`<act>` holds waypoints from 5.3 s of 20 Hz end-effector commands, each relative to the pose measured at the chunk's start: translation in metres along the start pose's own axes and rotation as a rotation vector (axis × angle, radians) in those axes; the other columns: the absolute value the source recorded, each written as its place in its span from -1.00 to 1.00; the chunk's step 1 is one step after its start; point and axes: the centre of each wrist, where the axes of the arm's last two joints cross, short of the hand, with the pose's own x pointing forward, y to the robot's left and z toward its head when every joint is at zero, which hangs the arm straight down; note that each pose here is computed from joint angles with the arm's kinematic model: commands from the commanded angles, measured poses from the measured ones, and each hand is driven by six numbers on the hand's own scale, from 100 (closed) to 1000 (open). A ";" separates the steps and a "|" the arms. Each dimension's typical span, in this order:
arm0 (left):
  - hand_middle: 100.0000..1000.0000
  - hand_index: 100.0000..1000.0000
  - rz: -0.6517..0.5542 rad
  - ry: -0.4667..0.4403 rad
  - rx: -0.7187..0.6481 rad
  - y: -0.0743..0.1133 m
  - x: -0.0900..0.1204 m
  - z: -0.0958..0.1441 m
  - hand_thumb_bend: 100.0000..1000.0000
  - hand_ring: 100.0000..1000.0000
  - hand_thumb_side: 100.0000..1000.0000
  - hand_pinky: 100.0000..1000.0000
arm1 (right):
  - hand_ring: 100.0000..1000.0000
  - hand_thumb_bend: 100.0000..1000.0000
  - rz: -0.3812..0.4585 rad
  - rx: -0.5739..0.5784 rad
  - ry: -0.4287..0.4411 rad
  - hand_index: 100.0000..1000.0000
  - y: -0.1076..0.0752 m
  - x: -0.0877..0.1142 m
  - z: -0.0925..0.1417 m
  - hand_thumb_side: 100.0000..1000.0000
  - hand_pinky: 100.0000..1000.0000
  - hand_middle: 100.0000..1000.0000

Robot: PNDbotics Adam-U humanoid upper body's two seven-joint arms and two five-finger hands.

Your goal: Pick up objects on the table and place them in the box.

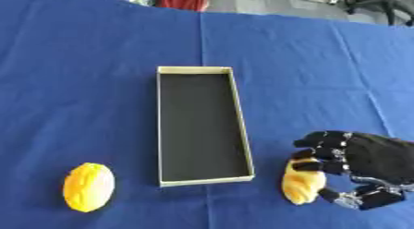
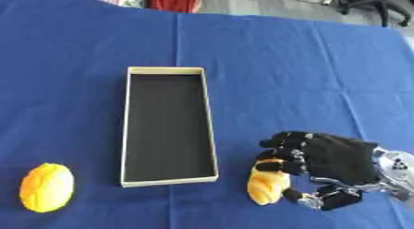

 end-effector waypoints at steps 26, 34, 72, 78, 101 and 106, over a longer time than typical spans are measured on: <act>0.44 0.67 0.009 -0.002 0.011 0.004 0.004 -0.003 -1.00 0.45 0.03 0.88 | 0.23 -1.00 -0.041 -0.248 0.002 0.02 0.010 0.016 -0.009 -1.00 0.46 -0.29; 0.44 0.67 0.009 -0.001 0.013 0.004 0.003 -0.002 -1.00 0.45 0.03 0.87 | 0.20 -1.00 -0.038 -0.398 0.006 0.02 -0.009 -0.005 -0.006 -1.00 0.49 -0.25; 0.43 0.69 0.145 -0.188 0.052 -0.016 0.019 -0.041 -1.00 0.44 0.04 0.82 | 0.20 -1.00 -0.046 -0.568 0.115 0.14 -0.068 -0.040 -0.026 -1.00 0.50 -0.19; 0.43 0.70 0.151 -0.296 0.081 -0.018 0.027 -0.056 -1.00 0.44 0.04 0.79 | 0.21 -1.00 -0.061 -0.561 0.101 0.14 -0.073 -0.039 -0.034 -1.00 0.50 -0.19; 0.43 0.70 0.177 -0.294 0.070 -0.025 0.027 -0.054 -1.00 0.44 0.04 0.80 | 0.82 -1.00 -0.048 -0.617 0.149 0.89 -0.084 -0.045 -0.035 -0.18 0.59 0.74; 0.43 0.70 0.168 -0.277 0.065 -0.024 0.025 -0.050 -1.00 0.44 0.04 0.80 | 0.82 -1.00 -0.085 -0.690 0.145 0.89 -0.084 -0.049 -0.022 -0.32 0.58 0.74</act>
